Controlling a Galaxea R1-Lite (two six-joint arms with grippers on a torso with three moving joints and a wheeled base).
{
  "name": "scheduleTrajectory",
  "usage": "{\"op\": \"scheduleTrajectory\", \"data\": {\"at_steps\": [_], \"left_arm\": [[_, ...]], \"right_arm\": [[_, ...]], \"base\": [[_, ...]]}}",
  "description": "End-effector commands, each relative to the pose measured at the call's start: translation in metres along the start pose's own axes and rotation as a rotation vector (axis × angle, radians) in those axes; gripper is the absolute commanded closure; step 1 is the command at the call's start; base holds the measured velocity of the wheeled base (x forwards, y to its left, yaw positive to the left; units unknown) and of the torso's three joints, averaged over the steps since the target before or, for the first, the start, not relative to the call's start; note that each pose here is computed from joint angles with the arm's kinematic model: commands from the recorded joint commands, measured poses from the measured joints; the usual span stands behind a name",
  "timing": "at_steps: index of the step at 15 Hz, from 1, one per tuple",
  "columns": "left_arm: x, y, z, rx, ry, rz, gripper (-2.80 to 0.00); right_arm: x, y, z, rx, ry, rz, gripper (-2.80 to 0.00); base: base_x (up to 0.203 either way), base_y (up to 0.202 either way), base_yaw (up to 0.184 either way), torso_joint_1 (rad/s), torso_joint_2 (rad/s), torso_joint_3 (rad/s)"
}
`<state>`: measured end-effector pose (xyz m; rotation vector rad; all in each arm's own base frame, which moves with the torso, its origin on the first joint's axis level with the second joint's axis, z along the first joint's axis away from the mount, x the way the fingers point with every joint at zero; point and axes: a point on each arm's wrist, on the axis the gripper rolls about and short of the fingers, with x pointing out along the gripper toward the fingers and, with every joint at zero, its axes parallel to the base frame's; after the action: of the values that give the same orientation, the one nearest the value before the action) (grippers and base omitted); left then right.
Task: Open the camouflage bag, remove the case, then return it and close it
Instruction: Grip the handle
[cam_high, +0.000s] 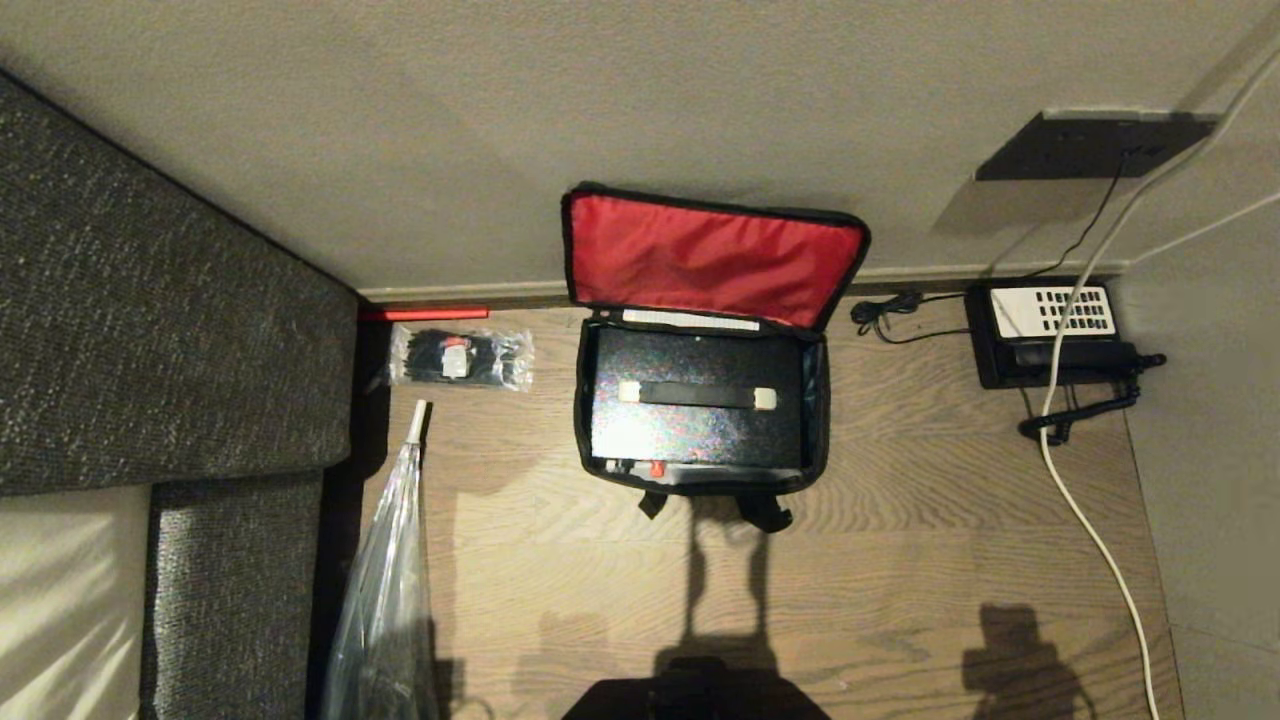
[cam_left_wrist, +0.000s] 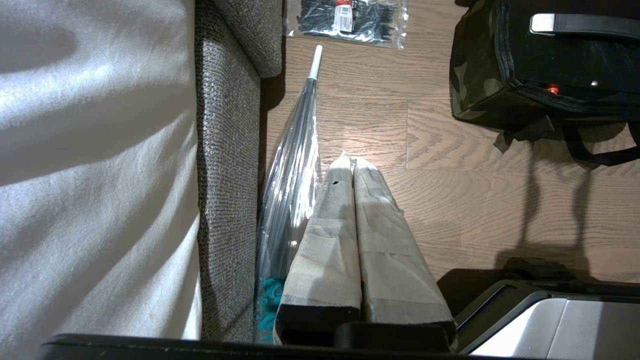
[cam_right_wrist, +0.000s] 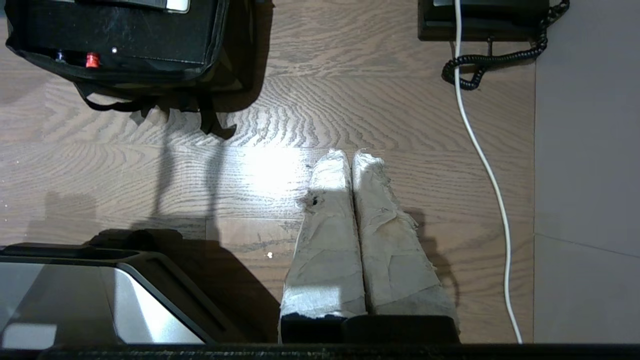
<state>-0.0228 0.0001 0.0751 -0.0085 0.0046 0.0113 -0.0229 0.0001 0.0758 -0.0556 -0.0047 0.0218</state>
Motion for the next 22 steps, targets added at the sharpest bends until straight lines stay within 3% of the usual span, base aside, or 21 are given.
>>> {"op": "scheduleTrajectory", "data": {"at_steps": [1,22], "left_arm": [[0.0001,0.0,-0.0009,-0.001,0.001,0.001,0.0],[0.0001,0.0,-0.0009,0.002,0.001,0.001,0.0]], "right_arm": [[-0.0004,0.0,-0.0003,0.0,-0.004,0.002,0.0],[-0.0004,0.0,-0.0003,-0.001,-0.004,0.002,0.0]], "base": [[0.0,0.0,0.0,0.0,0.0,0.0],[0.0,0.0,0.0,0.0,0.0,0.0]]}}
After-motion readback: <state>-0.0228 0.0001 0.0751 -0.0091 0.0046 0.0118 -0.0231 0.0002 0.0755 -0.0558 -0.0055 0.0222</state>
